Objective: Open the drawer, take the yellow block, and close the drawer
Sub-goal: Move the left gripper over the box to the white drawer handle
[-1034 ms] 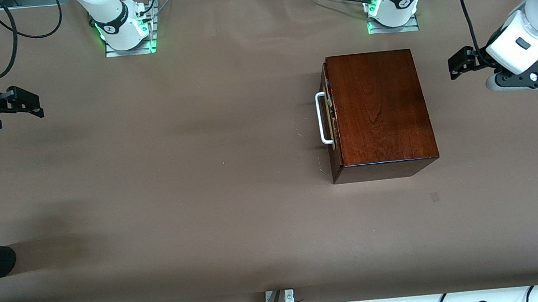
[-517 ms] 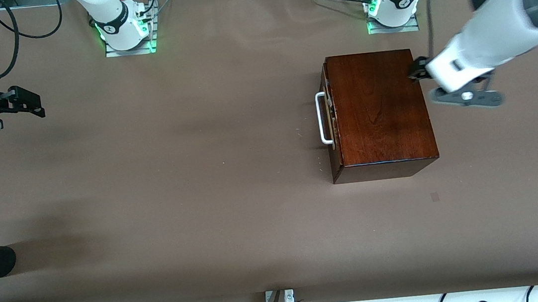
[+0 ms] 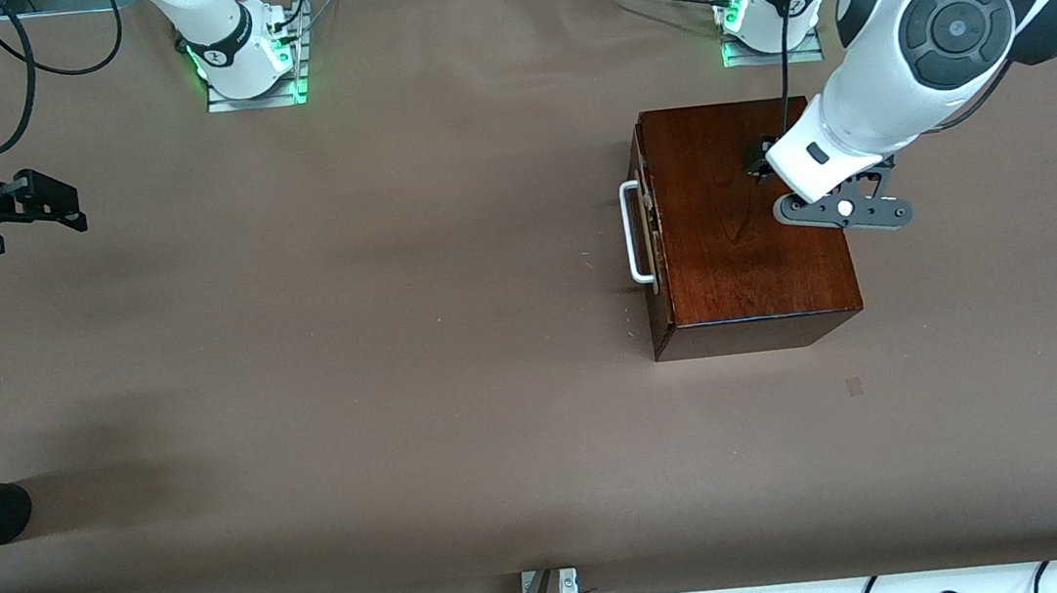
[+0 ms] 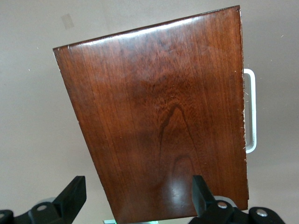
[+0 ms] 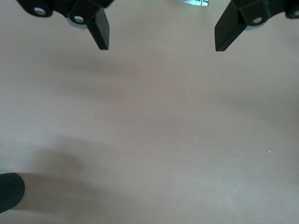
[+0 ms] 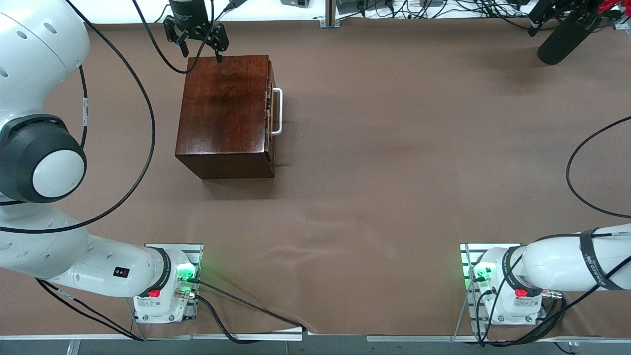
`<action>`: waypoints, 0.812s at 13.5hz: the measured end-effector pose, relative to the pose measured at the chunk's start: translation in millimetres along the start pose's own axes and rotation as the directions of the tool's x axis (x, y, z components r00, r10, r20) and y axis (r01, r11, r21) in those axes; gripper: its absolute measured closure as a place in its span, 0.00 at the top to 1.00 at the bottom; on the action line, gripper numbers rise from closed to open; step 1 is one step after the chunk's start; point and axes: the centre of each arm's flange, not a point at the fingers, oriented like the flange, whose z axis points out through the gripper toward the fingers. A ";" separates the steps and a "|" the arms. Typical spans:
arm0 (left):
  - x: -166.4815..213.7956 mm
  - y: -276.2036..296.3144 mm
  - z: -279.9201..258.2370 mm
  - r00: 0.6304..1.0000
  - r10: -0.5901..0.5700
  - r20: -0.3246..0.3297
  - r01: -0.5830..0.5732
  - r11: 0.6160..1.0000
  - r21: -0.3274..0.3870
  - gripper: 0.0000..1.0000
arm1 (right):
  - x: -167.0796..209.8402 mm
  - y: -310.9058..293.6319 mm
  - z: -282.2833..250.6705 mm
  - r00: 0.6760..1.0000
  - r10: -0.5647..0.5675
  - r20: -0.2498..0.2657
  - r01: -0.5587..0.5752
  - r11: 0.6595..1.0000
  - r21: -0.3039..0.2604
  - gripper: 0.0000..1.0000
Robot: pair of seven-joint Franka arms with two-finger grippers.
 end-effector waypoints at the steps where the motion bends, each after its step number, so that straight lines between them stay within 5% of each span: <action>1: -0.4 6.1 1.6 1.000 -0.003 0.003 0.003 1.000 0.003 1.00 | 0.4 -0.3 -0.3 1.000 -0.001 -0.004 0.001 1.000 -0.001 1.00; 4: -3.5 36.7 13.4 1.000 0.021 0.018 -0.022 1.000 0.013 1.00 | 1.6 -0.5 -1.3 1.000 -0.001 -0.014 0.001 1.000 -0.003 1.00; 8: 10.2 95.1 53.8 0.994 -0.013 -0.105 0.011 1.000 -0.020 1.00 | 4.4 -3.0 -3.2 0.999 -0.002 -0.039 0.002 1.000 0.015 1.00; 11: 3.5 165.8 84.3 0.993 -0.024 -0.111 0.024 1.000 -0.005 1.00 | 5.1 -3.8 -3.7 0.999 -0.001 -0.046 0.002 1.000 0.023 1.00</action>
